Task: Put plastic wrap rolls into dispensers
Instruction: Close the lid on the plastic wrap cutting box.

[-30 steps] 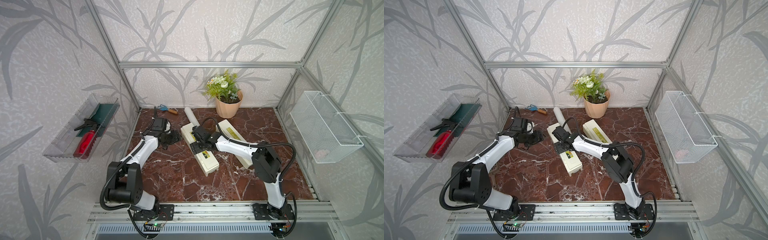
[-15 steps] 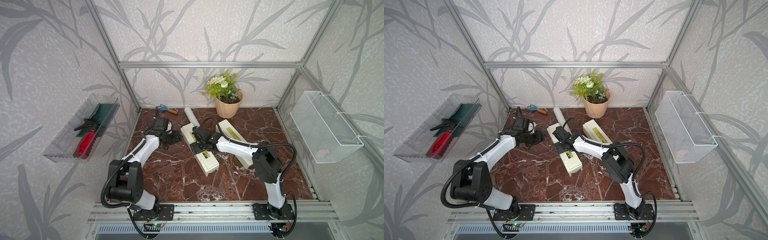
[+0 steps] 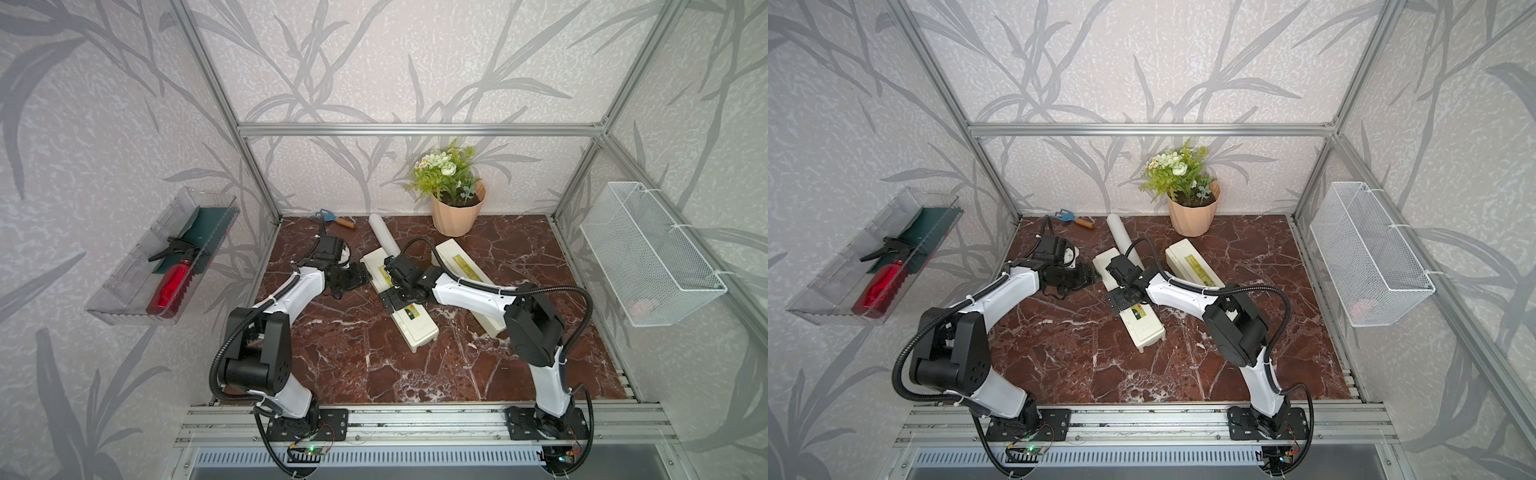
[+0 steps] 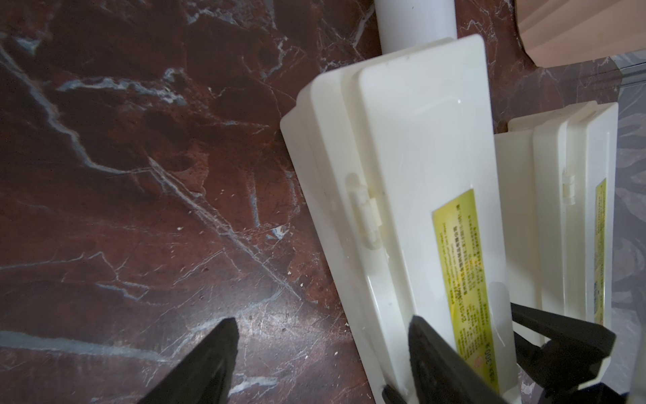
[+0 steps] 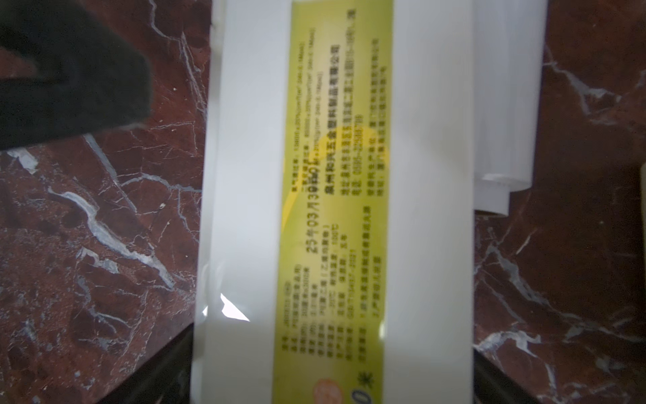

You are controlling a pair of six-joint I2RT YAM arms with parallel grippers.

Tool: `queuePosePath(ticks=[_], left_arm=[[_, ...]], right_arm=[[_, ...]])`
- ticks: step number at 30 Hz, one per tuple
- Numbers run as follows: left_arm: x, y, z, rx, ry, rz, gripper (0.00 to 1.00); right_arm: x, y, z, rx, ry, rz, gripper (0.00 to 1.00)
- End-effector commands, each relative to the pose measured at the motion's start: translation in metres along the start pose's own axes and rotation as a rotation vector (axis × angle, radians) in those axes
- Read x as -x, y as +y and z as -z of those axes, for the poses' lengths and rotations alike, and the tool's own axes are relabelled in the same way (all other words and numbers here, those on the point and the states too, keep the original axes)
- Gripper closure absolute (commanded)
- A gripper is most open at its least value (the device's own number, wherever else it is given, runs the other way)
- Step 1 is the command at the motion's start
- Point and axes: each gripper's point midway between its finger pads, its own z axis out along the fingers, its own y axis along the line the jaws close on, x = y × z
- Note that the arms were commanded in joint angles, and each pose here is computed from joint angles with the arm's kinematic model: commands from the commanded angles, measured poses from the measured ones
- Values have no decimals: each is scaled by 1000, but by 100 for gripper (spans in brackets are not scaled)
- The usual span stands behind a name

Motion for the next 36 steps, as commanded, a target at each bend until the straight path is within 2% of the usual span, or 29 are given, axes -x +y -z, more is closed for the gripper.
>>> queuePosePath(ticks=[1,7,12,16,21,26,31,36], left_arm=[[7,-8,-1,-25,-10,-10,23],[7,-15,-5,-50,-3,-15,23],[-1,-23,-14,-78,23,-8,23],[-7,-32,-19,-91,36,-22,22],[-14,-42,-31,-115,58,-23,23],[-21,-50,-46,-134,93,-7,23],[-22,-61,-55,-163,100,7,23],[-20,-66,-64,-177,116,21,23]], right_arm=[[-7,-4,10,9,30,2,1],[3,7,24,117,1,0,1],[-2,6,25,181,22,-21,1],[-2,9,34,218,-14,-5,1],[-7,-2,42,244,1,-44,1],[-7,-22,54,284,-38,-120,1],[-24,-43,59,308,-7,-185,0],[-48,-38,54,407,59,-233,8]])
